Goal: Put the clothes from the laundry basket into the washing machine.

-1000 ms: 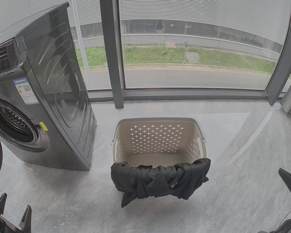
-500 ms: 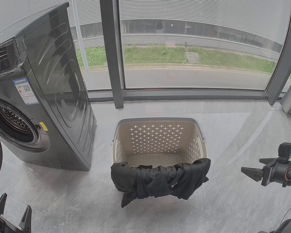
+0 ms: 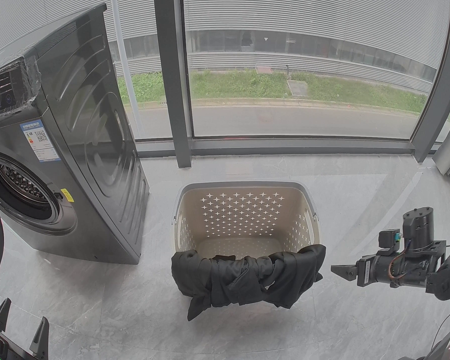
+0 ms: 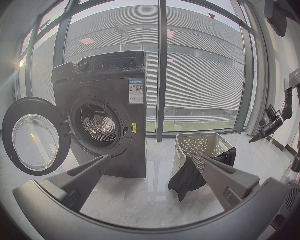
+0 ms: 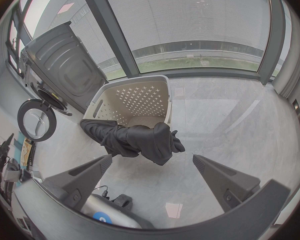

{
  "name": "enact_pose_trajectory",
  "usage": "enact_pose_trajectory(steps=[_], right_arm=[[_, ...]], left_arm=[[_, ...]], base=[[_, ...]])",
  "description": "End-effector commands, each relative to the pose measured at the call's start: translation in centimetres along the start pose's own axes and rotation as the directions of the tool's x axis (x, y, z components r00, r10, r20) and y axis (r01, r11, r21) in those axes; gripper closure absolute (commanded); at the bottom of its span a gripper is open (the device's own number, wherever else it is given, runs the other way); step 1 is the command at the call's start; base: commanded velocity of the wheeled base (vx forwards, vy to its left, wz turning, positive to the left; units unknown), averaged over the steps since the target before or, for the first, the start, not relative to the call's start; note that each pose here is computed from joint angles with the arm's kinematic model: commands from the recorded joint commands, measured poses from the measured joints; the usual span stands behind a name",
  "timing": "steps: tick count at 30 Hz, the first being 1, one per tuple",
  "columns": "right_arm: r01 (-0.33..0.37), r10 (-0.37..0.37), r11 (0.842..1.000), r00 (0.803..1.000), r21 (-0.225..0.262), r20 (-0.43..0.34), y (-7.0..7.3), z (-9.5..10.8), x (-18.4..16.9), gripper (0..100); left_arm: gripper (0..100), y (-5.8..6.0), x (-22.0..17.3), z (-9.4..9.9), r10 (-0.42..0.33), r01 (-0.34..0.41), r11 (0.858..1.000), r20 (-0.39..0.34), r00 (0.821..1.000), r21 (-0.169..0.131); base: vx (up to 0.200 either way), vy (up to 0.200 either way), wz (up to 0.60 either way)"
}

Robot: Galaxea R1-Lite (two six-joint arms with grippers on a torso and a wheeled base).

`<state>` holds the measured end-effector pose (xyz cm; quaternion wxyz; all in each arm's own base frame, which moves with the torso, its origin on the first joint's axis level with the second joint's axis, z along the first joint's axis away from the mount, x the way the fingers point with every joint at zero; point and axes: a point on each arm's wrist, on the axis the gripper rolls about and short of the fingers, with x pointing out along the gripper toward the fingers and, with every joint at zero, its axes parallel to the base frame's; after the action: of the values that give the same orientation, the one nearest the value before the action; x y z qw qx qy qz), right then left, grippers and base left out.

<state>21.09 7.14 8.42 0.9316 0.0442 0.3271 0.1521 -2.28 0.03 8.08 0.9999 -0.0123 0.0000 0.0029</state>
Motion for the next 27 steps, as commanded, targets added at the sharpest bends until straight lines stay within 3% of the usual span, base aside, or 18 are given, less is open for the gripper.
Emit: enact_pose_trajectory(steps=[1,8,17,27], right_arm=[[0.043,-0.043,0.999,0.995,-0.004,-0.095,-0.3,-2.1,5.0,0],[0.042,-0.044,0.999,0.994,-0.02,-0.097,0.1,-2.8,7.5,0],[0.018,-0.02,0.999,0.997,-0.03,-0.075,1.1,-1.9,9.3,0],[0.038,-0.039,0.999,0.995,-0.015,-0.088,1.5,-2.3,12.0,0]], left_arm=[[0,0.0,0.0,-0.4,0.0,0.0,1.0,0.003,1.0,-0.001],[0,0.0,0.0,-0.4,0.0,0.0,1.0,0.003,1.0,-0.001],[0,0.0,0.0,-0.4,0.0,0.0,1.0,0.003,1.0,-0.001],[0,0.0,0.0,-0.4,0.0,0.0,1.0,0.003,1.0,-0.003]], base=[[0.0,0.0,0.0],[0.0,0.0,0.0],[0.0,0.0,0.0],[0.0,0.0,0.0]])
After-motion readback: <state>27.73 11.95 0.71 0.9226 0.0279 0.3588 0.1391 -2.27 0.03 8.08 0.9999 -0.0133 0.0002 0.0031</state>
